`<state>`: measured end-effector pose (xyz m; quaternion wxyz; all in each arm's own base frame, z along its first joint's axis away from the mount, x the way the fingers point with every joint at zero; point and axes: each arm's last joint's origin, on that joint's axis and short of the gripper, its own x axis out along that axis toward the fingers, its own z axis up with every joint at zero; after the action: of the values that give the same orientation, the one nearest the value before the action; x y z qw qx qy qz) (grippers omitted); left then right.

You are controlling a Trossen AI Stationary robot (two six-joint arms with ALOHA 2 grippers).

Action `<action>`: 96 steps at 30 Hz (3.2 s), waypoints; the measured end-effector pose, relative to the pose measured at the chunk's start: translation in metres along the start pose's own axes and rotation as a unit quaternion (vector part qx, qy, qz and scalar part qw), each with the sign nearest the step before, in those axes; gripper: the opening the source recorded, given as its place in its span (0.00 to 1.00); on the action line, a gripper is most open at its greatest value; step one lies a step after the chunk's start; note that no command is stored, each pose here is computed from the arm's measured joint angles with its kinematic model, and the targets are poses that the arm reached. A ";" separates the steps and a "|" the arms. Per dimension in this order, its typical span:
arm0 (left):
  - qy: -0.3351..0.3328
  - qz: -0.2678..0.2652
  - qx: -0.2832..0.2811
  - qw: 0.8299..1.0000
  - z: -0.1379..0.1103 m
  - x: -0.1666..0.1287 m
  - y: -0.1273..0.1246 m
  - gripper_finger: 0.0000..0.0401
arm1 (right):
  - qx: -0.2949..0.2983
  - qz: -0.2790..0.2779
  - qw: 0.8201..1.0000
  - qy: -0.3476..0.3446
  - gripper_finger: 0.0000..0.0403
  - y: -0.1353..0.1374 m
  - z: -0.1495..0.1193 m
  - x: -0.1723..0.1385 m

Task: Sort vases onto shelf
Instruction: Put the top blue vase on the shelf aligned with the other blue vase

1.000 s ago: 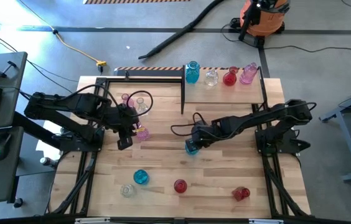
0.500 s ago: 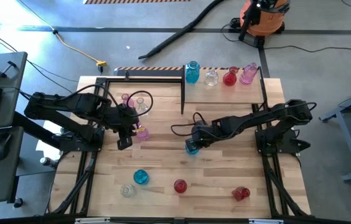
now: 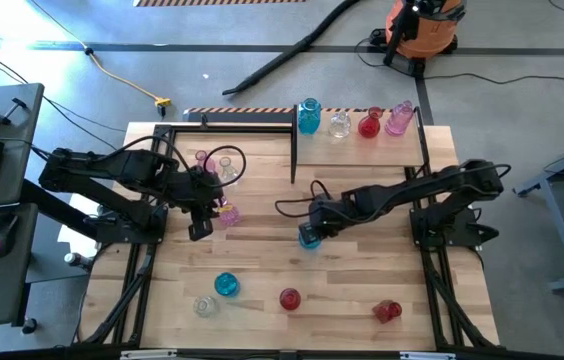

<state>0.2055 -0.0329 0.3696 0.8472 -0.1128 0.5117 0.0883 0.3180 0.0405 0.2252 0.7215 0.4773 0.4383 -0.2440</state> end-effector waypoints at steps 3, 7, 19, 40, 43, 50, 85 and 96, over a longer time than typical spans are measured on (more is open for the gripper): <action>0.000 0.000 0.000 1.000 0.000 0.000 0.000 0.28 | -0.011 0.009 1.000 -0.006 0.00 0.007 0.006 -0.009; 0.000 0.000 0.000 1.000 0.000 0.000 0.000 0.28 | -0.023 0.006 1.000 -0.011 0.00 0.013 0.014 -0.020; 0.000 0.000 0.000 1.000 0.000 0.000 0.000 0.28 | -0.068 0.009 0.997 -0.033 0.00 0.036 0.048 -0.073; 0.000 0.000 0.013 1.000 0.000 0.000 0.000 0.28 | -0.102 0.018 0.993 -0.056 0.00 0.007 0.132 -0.143; -0.001 0.000 0.013 1.000 0.000 0.000 0.000 0.28 | -0.099 0.025 0.993 -0.057 0.00 -0.006 0.147 -0.147; -0.007 0.013 -0.011 1.000 0.002 0.000 0.004 0.28 | -0.079 0.028 0.994 -0.073 0.00 -0.034 0.175 -0.158; -0.043 0.068 -0.058 0.995 0.023 0.002 0.054 0.28 | -0.040 0.044 0.993 -0.101 0.00 -0.060 0.213 -0.151; -0.048 0.067 -0.055 0.995 0.024 0.002 0.054 0.28 | -0.048 0.046 0.993 -0.097 0.00 -0.060 0.221 -0.140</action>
<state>0.2128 0.0254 0.3730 0.8554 -0.1201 0.4714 0.1777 0.2905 -0.1936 0.3528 0.7930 0.4364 0.3549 -0.2341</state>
